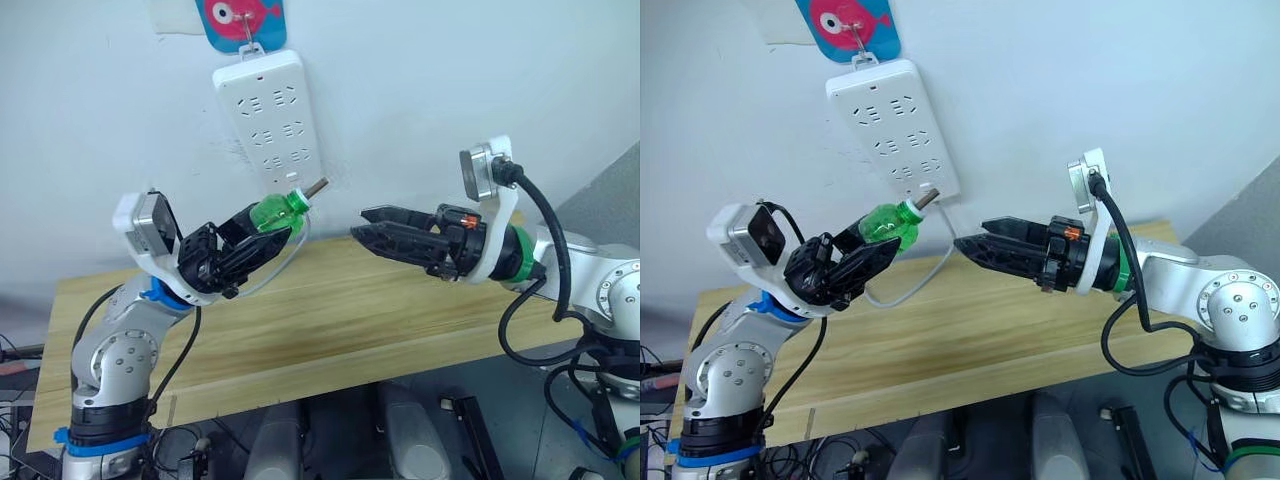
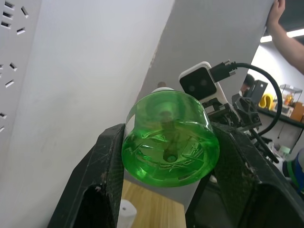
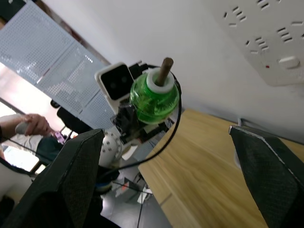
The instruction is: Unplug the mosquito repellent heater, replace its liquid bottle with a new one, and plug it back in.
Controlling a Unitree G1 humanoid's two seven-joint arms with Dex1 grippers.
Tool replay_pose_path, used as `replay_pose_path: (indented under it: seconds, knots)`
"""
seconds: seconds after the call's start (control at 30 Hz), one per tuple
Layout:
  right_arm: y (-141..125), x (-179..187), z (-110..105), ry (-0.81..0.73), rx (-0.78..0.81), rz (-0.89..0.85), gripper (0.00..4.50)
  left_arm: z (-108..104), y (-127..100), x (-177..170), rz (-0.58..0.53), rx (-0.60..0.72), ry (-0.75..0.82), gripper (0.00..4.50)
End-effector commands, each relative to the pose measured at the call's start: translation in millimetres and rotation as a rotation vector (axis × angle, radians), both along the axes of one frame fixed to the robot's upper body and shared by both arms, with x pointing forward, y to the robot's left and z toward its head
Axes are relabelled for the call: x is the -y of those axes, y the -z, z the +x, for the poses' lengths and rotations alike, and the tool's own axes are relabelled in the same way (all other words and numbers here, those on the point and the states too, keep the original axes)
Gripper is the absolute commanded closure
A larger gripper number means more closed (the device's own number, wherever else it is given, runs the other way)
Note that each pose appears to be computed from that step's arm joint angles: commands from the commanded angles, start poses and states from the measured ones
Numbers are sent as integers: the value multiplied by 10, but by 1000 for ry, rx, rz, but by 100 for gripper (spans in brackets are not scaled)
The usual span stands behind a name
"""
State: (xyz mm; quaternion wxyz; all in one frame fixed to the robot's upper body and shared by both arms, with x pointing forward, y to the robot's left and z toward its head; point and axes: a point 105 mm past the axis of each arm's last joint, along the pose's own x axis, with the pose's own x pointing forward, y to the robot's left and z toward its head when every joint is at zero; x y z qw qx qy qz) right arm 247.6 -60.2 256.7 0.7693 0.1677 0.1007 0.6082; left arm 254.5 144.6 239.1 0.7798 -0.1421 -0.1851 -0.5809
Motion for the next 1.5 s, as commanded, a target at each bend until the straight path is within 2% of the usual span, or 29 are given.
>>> replay_pose_path:
  seconds: [0.03,0.4,0.73,1.1,1.3,1.5]
  knots:
    - [93,16,-81,-29,54,-75,10,-144,-93,-18,34,49,52,219]
    - [196,29,-131,-66,121,-155,10,-222,-80,-109,130,5,125,219]
    - [263,59,-100,-42,188,-228,10,-218,-65,-134,148,-3,133,219]
    - [537,693,223,178,183,-456,10,-190,-45,-172,167,-5,148,219]
    - [610,1017,372,215,214,-643,10,-175,-17,-165,185,-5,164,219]
    - [624,1245,648,236,263,-821,5,-153,-3,-167,194,-5,164,219]
